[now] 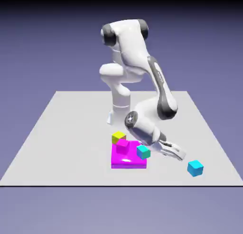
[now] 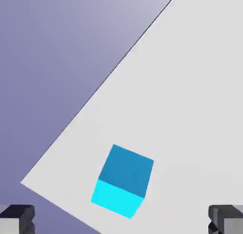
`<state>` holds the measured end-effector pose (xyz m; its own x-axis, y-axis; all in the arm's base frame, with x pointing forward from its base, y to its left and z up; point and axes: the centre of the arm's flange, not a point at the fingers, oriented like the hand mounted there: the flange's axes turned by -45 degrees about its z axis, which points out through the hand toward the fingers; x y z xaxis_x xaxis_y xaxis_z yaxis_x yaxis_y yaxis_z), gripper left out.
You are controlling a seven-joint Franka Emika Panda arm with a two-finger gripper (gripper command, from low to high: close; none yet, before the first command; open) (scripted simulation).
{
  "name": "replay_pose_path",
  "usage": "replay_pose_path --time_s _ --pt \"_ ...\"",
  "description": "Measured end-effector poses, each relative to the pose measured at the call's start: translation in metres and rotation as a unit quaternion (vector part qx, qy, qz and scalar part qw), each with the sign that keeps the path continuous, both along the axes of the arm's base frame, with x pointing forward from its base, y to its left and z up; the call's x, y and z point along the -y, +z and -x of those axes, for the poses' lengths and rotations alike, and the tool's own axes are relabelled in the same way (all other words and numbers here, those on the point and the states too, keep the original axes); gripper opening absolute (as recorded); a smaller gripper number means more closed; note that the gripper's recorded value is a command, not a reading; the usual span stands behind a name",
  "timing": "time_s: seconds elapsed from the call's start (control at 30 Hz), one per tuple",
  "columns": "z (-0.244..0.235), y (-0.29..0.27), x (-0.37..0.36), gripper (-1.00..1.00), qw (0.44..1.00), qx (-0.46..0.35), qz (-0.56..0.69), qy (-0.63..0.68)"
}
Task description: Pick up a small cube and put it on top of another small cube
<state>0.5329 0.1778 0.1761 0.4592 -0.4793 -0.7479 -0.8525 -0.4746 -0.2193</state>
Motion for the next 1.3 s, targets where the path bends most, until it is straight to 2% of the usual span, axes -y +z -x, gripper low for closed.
replay_pose_path --time_s 0.2,0.27,0.33,0.37,0.43,0.57,0.73,1.0,1.1,1.2,1.23,1.3 --pt "0.014 -0.065 -0.041 0.0 0.982 -0.153 -0.093 -0.053" --pt "0.02 -0.073 -0.039 0.0 0.981 -0.161 -0.088 -0.056" --pt "0.03 -0.1 -0.069 0.0 0.981 -0.161 -0.088 -0.056" --pt "0.036 -0.112 -0.082 -1.0 0.981 -0.161 -0.088 -0.056" --pt "0.036 -0.112 -0.082 -1.0 0.981 -0.161 -0.088 -0.056" --pt "0.018 -0.072 -0.045 -1.0 0.979 -0.169 -0.099 -0.055" --pt "0.004 -0.032 0.025 -1.0 0.98 -0.166 -0.112 0.019" --pt "0.03 0.029 0.169 -1.0 0.977 -0.176 -0.066 0.101" --pt "0.035 0.034 0.179 -1.0 0.978 -0.173 -0.061 0.101" --pt "0.063 -0.004 0.145 -1.0 0.978 -0.173 -0.062 0.1" --pt "0.064 -0.005 0.144 1.0 0.978 -0.173 -0.061 0.1" --pt "0.064 -0.005 0.144 1.0 0.978 -0.173 -0.061 0.101"
